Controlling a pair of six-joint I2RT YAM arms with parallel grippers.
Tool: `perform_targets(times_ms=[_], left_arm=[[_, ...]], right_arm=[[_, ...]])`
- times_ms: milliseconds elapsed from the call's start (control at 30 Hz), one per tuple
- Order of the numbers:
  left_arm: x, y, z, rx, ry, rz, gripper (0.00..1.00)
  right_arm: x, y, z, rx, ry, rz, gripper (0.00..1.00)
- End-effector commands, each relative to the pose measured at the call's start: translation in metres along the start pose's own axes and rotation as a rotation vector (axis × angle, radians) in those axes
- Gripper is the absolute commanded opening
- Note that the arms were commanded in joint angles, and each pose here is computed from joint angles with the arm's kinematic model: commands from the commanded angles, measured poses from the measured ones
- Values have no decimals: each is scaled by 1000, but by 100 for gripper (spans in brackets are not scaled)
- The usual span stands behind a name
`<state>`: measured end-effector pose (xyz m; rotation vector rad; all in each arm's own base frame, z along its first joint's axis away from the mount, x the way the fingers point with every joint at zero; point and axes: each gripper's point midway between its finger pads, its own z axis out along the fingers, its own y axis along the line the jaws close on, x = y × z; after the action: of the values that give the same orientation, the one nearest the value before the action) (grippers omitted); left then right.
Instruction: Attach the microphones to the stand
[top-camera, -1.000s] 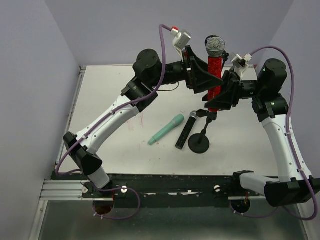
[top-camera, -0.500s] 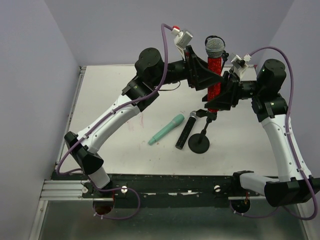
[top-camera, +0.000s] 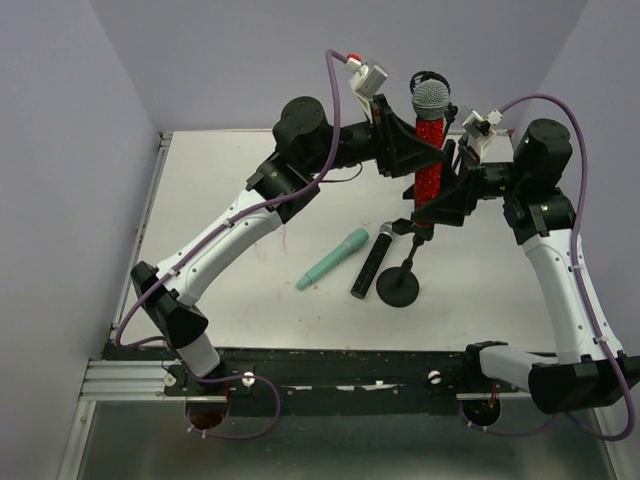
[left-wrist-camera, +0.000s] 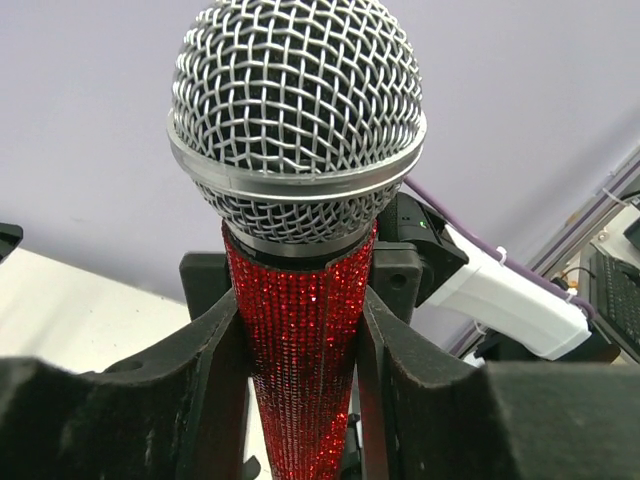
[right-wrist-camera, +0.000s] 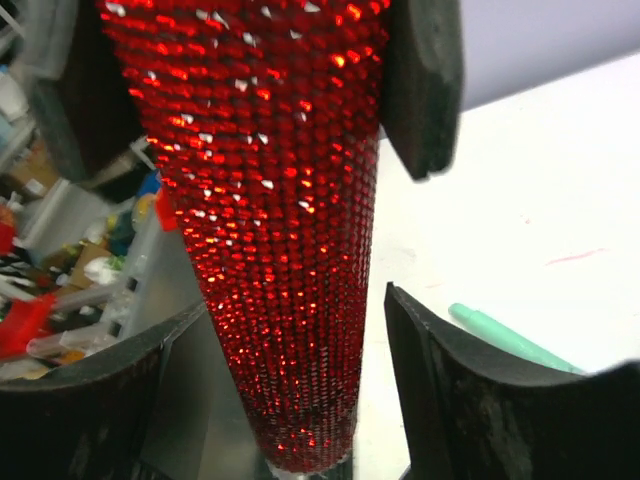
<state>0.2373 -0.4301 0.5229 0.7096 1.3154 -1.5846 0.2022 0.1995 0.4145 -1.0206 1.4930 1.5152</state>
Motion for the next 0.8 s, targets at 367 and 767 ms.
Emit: perform_targets(times_ms=[367, 767], left_arm=[[-6, -56, -119, -44, -14, 325, 0], [24, -36, -152, -138, 28, 442, 0]], right_arm=[[-9, -72, -42, 295, -11, -161, 100], [37, -57, -51, 268, 226, -649, 100]])
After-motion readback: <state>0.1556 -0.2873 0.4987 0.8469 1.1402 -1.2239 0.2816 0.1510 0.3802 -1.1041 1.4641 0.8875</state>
